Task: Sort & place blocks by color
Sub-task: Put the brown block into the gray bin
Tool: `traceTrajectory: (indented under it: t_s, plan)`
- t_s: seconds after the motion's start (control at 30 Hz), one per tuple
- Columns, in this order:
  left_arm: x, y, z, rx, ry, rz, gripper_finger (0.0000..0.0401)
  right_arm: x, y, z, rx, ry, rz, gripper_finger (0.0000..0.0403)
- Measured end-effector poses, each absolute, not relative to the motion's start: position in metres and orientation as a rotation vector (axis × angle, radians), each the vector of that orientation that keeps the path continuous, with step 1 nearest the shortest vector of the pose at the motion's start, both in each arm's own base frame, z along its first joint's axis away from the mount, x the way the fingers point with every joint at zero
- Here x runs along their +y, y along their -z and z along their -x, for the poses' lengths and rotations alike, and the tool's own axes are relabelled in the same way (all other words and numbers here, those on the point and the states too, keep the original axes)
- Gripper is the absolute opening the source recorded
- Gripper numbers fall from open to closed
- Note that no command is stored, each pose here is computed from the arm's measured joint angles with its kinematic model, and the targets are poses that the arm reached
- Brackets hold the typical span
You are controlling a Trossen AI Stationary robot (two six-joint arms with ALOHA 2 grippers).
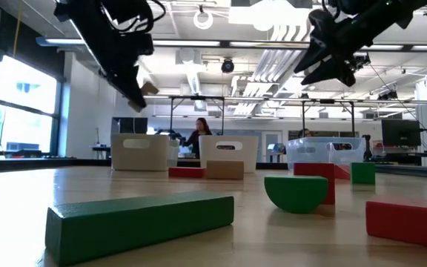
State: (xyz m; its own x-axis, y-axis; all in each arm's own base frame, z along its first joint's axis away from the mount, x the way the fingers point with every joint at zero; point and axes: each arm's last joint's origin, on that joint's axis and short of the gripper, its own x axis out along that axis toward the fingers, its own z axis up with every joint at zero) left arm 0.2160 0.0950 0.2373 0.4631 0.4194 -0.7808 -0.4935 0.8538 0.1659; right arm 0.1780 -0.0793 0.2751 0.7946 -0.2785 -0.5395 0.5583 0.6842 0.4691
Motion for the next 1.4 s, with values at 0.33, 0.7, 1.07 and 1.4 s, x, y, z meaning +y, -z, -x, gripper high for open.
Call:
traceTrajectory:
  t_s: [0.33, 0.7, 1.07, 1.4]
  plan:
    - [0.144, -0.242, -0.202, 0.824, -0.77, 0.132, 0.0103, -0.044, -0.273, -0.188, 0.515, 0.357, -0.74, 0.0161]
    - [0.188, -0.228, -0.189, 0.76, -0.915, 0.292, 0.0103, -0.006, -0.266, -0.189, 0.624, 0.333, -0.916, 0.0161]
    - [0.208, -0.193, -0.192, 0.86, -0.916, 0.394, 0.0108, 0.015, -0.263, -0.186, 0.656, 0.38, -0.993, 0.0161]
    - [0.213, -0.189, -0.197, 0.871, -0.896, 0.408, 0.0137, 0.021, -0.249, -0.169, 0.802, 0.604, -1.146, 0.0161]
